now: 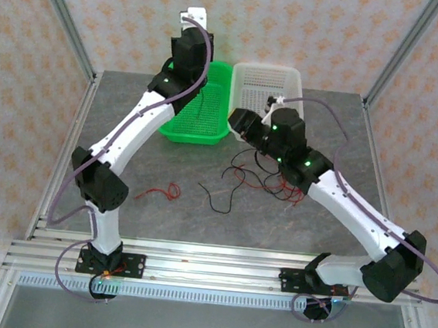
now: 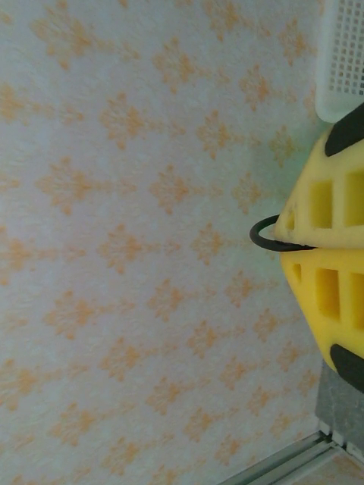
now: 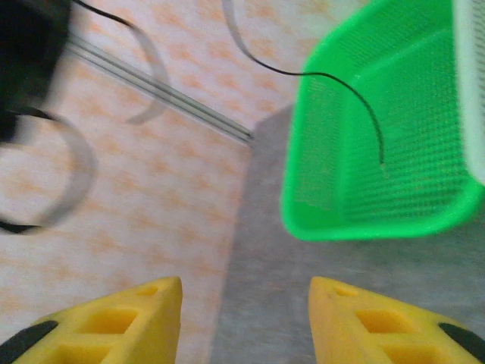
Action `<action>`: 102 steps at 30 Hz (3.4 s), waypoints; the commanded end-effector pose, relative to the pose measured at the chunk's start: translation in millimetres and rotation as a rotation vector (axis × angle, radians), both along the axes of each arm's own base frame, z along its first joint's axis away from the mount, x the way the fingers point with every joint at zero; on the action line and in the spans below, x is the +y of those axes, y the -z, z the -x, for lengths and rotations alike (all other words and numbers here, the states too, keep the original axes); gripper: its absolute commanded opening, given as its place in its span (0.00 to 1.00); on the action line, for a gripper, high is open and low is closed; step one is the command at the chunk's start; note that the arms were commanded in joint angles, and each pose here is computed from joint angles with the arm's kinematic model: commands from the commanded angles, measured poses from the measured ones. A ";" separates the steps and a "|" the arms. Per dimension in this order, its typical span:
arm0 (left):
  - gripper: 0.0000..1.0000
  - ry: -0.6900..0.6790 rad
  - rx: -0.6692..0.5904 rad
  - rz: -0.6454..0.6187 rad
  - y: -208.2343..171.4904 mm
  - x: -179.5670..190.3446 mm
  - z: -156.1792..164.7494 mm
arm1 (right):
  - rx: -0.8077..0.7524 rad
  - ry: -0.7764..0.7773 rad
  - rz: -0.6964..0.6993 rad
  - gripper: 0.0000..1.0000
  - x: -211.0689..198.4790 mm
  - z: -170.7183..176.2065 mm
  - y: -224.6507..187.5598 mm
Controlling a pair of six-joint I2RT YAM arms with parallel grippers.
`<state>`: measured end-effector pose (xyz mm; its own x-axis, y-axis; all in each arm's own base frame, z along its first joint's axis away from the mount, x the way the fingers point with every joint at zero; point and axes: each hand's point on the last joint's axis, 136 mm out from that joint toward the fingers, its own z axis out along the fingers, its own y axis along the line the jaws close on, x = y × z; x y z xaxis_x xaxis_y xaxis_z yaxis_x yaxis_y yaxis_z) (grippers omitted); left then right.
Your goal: Untangle the cables
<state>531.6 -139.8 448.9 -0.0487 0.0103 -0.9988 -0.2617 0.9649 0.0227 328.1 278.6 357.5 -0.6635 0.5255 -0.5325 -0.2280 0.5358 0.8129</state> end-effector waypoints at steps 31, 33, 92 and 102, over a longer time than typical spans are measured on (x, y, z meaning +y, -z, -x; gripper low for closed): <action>0.06 0.060 0.415 0.159 256.2 -29.3 -50.9 | -0.059 0.169 0.087 0.61 -45.2 -21.8 5.8; 0.09 0.039 0.441 0.164 269.4 -25.0 -51.3 | -0.039 0.214 0.179 0.60 -60.0 -19.8 28.0; 0.73 0.315 0.458 0.570 221.0 -27.4 197.4 | 0.548 0.375 0.997 0.29 -198.6 -30.5 308.7; 0.73 0.298 0.451 0.552 214.4 -23.3 197.2 | 0.516 0.386 0.934 0.00 -191.9 -35.3 280.4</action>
<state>335.5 -166.8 222.0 -0.5548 -0.3938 -0.7329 -0.0599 0.8975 -0.4369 354.6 84.7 44.3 -0.8368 0.2590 -0.4823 0.3161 0.9479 -0.0395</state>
